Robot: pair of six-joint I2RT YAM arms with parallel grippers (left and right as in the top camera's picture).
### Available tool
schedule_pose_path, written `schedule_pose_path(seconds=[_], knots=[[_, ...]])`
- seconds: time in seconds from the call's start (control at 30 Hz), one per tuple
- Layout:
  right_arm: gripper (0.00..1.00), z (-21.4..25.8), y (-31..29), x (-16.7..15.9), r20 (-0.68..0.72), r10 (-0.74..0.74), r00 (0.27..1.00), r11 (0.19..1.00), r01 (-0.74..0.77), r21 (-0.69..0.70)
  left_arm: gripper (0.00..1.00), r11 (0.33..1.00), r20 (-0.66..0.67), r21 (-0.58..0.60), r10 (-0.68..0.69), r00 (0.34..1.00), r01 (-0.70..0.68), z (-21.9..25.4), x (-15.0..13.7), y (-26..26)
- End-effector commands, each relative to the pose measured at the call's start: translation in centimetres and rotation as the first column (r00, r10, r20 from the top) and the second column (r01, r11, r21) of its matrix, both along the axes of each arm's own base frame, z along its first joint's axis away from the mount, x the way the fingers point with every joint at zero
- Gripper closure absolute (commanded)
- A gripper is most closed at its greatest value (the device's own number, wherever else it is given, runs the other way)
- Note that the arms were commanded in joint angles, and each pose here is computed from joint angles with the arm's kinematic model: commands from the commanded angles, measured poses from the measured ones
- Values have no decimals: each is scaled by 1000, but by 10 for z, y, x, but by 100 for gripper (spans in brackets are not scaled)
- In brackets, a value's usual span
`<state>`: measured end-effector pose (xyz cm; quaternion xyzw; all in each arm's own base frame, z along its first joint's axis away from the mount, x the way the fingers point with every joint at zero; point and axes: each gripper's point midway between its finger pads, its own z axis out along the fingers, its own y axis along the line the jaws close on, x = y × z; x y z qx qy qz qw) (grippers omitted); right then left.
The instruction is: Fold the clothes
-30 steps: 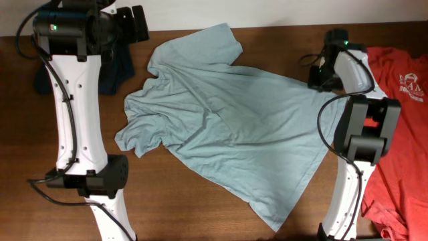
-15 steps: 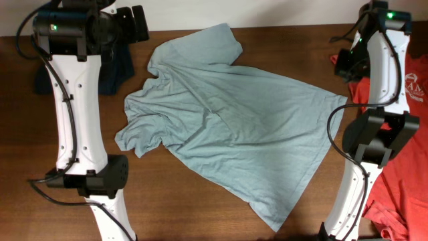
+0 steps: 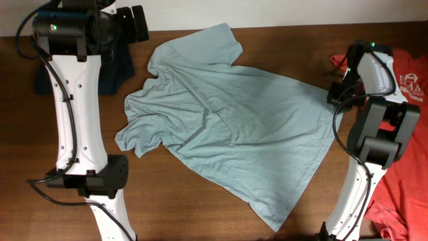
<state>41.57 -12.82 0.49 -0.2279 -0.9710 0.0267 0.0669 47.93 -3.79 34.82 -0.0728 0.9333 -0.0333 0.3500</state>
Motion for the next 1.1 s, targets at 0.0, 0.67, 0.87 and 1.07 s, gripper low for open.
schedule_pose_path(seconds=[0.0,0.67,0.87,1.07], knots=[[96,-26,2,-5,-10,19,1000,1000,-19,8,1,1000,8,-6,21,1000,-21,3,-1,3],[96,-42,-54,42,191,103,976,976,-62,-210,1,1000,8,-6,21,1000,-21,3,-1,3],[96,9,-71,74,280,113,953,968,-42,-248,1,1000,8,-6,21,1000,-21,3,-1,3],[93,93,-64,106,412,129,902,974,-38,-223,1,1000,8,-6,21,1000,-21,3,-1,3]])
